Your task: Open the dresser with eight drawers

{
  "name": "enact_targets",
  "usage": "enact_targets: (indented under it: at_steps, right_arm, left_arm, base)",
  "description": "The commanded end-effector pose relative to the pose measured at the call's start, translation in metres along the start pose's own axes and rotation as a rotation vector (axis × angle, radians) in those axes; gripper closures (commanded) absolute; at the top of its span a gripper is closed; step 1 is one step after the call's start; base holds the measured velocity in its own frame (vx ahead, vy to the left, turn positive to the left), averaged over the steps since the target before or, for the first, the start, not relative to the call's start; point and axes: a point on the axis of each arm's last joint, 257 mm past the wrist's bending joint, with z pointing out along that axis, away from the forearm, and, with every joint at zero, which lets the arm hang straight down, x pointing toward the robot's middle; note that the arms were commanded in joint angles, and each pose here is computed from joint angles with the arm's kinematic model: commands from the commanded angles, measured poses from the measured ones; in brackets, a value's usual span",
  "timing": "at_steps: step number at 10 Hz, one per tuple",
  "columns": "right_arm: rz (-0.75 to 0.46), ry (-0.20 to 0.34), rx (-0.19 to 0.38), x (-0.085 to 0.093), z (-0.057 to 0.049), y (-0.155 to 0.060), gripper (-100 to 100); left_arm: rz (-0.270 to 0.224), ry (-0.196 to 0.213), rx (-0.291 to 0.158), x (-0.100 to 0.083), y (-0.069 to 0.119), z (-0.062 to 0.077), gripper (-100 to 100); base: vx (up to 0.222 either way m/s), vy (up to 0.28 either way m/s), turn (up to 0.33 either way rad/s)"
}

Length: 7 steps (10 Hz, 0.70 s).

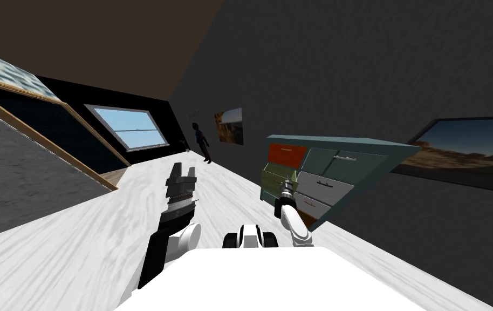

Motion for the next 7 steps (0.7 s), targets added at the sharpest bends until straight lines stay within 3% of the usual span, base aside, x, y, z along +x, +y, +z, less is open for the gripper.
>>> enact_targets:
  at_steps: [1,2,7]
  right_arm:
    - [-0.004,-0.006,0.000,-0.0013,0.0009,-0.0016,-100]
    - [-0.007,-0.006,-0.003,-0.0007,0.0006,-0.0006,0]
    - [-0.010,-0.004,-0.014,0.0011,-0.0009,0.0048,0]
  left_arm:
    - [0.000,0.000,0.000,0.0000,0.0000,0.0000,0]
    - [0.000,0.000,0.000,0.0000,0.0000,0.0000,0]
    - [0.000,0.000,0.000,0.0000,0.0000,0.0000,0]
  base:
    - [0.008,0.002,-0.002]
    - [0.000,0.000,0.000]
    - [0.000,0.000,0.000]
